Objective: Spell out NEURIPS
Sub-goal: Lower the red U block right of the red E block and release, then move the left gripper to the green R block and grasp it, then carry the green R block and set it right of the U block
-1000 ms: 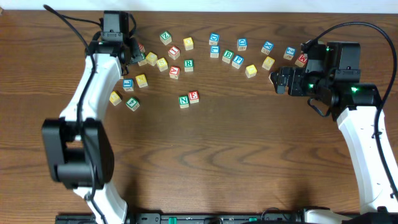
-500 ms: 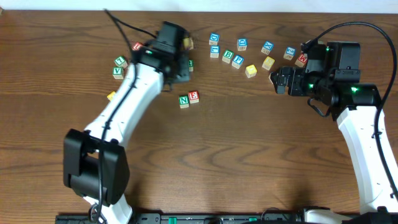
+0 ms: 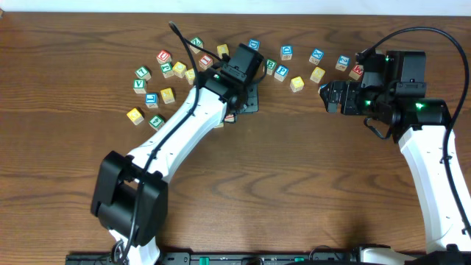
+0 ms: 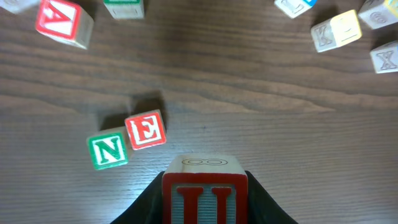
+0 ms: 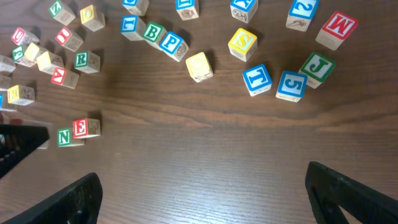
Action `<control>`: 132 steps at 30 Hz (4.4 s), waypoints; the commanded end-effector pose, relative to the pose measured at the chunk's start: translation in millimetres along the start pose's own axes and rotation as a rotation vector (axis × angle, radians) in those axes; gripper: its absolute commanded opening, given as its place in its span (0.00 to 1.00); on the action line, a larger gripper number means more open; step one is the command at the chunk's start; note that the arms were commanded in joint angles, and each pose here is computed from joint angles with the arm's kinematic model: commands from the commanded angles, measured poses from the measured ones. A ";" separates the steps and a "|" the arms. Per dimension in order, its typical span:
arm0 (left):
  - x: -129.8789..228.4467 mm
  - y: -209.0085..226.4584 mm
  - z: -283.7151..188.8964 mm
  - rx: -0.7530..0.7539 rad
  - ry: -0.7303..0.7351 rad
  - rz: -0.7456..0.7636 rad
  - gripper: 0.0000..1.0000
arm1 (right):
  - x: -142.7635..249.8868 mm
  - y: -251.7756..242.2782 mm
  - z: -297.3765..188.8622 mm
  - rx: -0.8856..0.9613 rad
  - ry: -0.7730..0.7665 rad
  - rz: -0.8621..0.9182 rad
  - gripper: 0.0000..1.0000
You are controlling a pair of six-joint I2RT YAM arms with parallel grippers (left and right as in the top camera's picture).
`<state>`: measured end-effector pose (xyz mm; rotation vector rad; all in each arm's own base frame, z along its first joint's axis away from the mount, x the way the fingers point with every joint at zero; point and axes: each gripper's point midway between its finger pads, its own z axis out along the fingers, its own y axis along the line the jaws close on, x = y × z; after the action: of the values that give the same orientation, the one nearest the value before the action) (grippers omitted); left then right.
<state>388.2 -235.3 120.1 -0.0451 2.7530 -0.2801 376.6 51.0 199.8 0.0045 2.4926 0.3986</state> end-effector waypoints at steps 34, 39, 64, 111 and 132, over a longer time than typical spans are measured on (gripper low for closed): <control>44.3 13.0 105.3 -0.120 0.159 -0.125 0.51 | -1.6 1.4 -2.3 0.007 0.005 0.009 0.99; 38.3 8.7 96.7 -0.106 0.148 -0.121 0.53 | -2.2 1.0 -2.3 0.010 0.002 0.008 0.99; -76.2 35.6 -60.0 0.096 -0.183 -0.010 0.53 | -12.3 6.2 -2.3 -0.018 -0.037 -0.004 0.99; -90.1 80.6 132.5 -0.122 0.026 0.009 0.64 | -6.7 4.3 1.2 -0.014 -0.010 0.004 0.99; -95.6 77.2 132.8 -0.111 0.003 0.011 0.34 | -4.6 2.5 2.0 -0.005 -0.001 0.007 0.99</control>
<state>522.6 -176.7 14.2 -0.0694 2.7834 -0.1344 377.7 51.0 198.2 0.0049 2.4949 0.3988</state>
